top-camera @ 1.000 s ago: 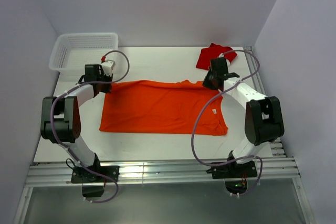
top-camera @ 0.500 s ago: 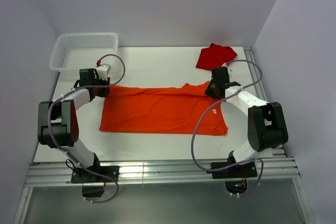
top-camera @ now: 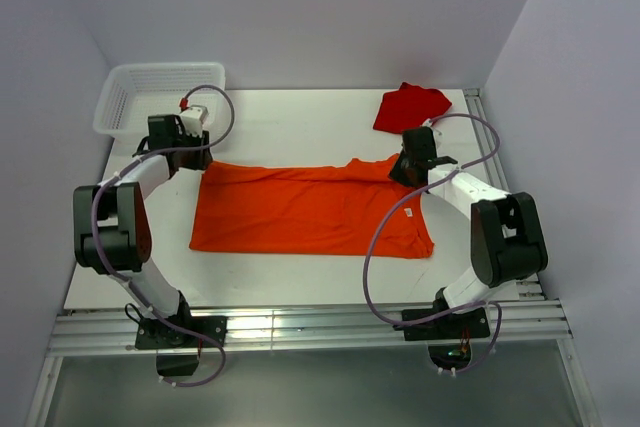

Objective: Roll the t-shirts
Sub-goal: Fold the tshirt

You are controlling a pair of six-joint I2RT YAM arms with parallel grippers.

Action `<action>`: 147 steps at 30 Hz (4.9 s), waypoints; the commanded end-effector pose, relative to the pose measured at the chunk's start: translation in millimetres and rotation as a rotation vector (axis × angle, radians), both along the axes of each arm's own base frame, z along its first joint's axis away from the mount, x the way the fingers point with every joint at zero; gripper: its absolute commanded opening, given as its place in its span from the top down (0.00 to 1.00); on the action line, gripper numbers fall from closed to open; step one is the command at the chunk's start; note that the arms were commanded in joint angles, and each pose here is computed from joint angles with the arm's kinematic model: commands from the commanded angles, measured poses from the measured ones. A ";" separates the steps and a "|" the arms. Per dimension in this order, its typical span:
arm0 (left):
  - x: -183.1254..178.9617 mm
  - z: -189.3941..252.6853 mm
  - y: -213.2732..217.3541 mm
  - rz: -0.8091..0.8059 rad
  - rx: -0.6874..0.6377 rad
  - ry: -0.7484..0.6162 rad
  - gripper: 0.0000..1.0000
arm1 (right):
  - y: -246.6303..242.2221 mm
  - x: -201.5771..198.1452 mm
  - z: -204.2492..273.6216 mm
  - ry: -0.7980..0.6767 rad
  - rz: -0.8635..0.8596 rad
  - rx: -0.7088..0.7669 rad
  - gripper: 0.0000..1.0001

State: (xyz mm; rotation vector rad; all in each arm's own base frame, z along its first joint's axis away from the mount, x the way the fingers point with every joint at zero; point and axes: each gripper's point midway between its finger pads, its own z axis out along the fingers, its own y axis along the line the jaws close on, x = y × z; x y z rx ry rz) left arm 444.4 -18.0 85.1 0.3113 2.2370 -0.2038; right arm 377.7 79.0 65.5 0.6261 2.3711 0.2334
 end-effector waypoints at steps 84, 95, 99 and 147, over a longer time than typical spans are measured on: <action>-69.1 14.6 2.9 -0.153 0.062 0.202 1.00 | -12.7 -55.1 20.9 0.008 -0.023 -0.049 1.00; -85.2 16.6 10.7 -0.149 0.078 0.216 1.00 | -16.0 -68.6 25.3 -0.005 -0.038 -0.046 1.00; -95.6 7.0 9.1 -0.166 0.077 0.244 1.00 | -15.3 -75.2 15.2 0.013 -0.040 -0.036 1.00; -68.5 10.8 -26.9 -0.194 -0.044 0.310 0.55 | 47.3 29.4 -6.0 0.162 0.130 -0.112 0.50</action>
